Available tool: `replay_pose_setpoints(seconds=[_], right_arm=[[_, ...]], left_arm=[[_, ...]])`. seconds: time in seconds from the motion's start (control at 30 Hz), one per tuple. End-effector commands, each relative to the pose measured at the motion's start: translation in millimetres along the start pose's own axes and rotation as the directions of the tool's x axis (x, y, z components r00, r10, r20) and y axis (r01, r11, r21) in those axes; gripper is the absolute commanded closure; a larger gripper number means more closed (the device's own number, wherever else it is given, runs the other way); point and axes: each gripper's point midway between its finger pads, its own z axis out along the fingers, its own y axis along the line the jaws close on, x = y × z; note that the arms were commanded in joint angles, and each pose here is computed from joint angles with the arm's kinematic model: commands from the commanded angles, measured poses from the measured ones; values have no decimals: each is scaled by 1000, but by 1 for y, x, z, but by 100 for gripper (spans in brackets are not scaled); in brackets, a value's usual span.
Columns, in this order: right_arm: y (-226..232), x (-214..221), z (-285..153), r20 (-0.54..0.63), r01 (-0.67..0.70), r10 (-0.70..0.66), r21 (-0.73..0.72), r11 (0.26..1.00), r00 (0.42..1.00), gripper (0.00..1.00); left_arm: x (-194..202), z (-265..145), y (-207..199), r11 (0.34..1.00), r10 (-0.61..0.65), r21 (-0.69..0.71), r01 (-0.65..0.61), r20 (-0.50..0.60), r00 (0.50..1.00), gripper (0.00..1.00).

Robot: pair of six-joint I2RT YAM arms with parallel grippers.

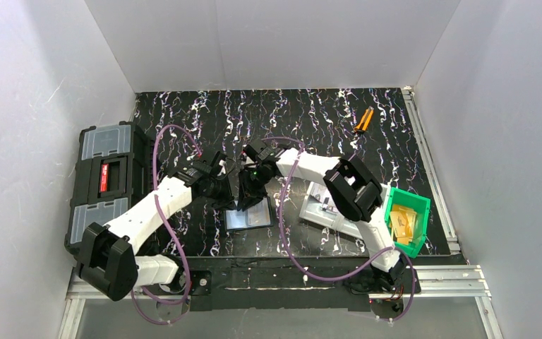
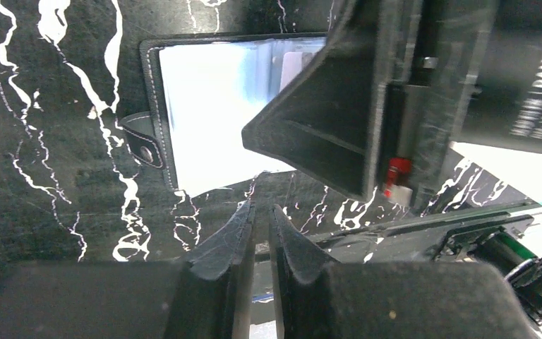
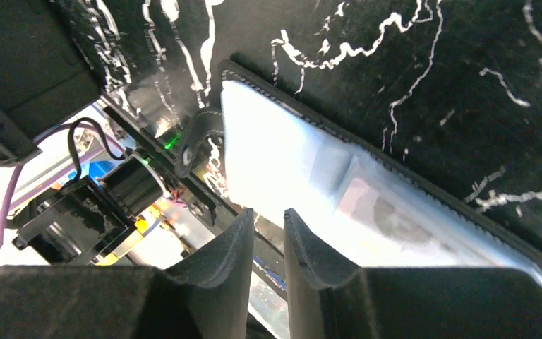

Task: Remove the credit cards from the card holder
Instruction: Remove the credit card from the card holder.

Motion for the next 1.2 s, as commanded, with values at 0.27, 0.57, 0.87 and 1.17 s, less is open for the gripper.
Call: replay_pose_setpoints(seconds=[0.27, 0.57, 0.87, 1.17], right_arm=[[-3, -2, -72, 147, 38, -47, 61, 997, 988, 62], [-43, 17, -64, 123, 11, -32, 167, 986, 992, 58], [-54, 18, -51, 97, 11, -32, 207, 978, 995, 63], [-63, 18, -38, 72, 5, -23, 241, 971, 997, 67]], left_arm=[[3, 31, -26, 993, -46, 106, 56, -98, 994, 81], [9, 65, -31, 989, -51, 124, 74, -177, 983, 75], [22, 78, -18, 993, -57, 91, 77, -211, 976, 76], [26, 85, -15, 992, -59, 100, 82, -214, 975, 77]])
